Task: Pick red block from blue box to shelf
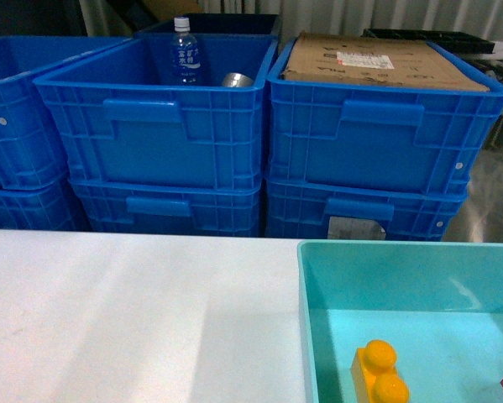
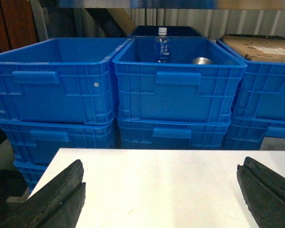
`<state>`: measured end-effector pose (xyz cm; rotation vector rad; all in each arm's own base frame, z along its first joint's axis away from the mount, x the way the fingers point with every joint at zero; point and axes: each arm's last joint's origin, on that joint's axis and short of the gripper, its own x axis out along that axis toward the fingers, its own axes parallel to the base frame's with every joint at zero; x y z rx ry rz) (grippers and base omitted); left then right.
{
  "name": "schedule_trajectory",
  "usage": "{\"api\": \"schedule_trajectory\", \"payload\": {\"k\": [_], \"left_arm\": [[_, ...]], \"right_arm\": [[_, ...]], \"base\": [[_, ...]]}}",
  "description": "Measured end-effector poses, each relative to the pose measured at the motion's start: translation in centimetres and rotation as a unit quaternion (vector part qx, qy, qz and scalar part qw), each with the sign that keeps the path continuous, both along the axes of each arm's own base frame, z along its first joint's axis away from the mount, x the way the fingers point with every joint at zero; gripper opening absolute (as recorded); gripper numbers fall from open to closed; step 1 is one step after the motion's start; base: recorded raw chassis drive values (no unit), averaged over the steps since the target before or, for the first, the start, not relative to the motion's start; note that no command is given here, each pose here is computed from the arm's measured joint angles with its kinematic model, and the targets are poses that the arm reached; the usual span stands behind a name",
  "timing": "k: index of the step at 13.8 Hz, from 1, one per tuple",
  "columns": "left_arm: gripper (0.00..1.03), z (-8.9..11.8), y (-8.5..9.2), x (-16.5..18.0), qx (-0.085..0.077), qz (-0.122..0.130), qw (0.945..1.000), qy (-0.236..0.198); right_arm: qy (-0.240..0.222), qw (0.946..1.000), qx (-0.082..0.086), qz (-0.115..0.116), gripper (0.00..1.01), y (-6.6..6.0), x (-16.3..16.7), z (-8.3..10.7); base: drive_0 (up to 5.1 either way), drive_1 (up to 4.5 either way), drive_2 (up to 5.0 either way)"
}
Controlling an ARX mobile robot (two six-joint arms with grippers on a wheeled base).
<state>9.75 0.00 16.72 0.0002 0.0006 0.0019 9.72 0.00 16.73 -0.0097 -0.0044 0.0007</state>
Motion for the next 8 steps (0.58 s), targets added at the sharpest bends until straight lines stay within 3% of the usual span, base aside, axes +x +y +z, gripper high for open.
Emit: {"api": "schedule_trajectory", "payload": {"k": [6, 8], "left_arm": [[0.98, 0.0, 0.0, 0.0, 0.0, 0.0, 1.0, 0.0], [0.98, 0.0, 0.0, 0.0, 0.0, 0.0, 1.0, 0.0]], "right_arm": [[0.0, 1.0, 0.0, 0.0, 0.98, 0.0, 0.0, 0.0], [0.024, 0.9997, 0.011, 0.0, 0.98, -0.26, 0.07, -0.39]], "base": [[0.0, 0.0, 0.0], [0.0, 0.0, 0.0]]}}
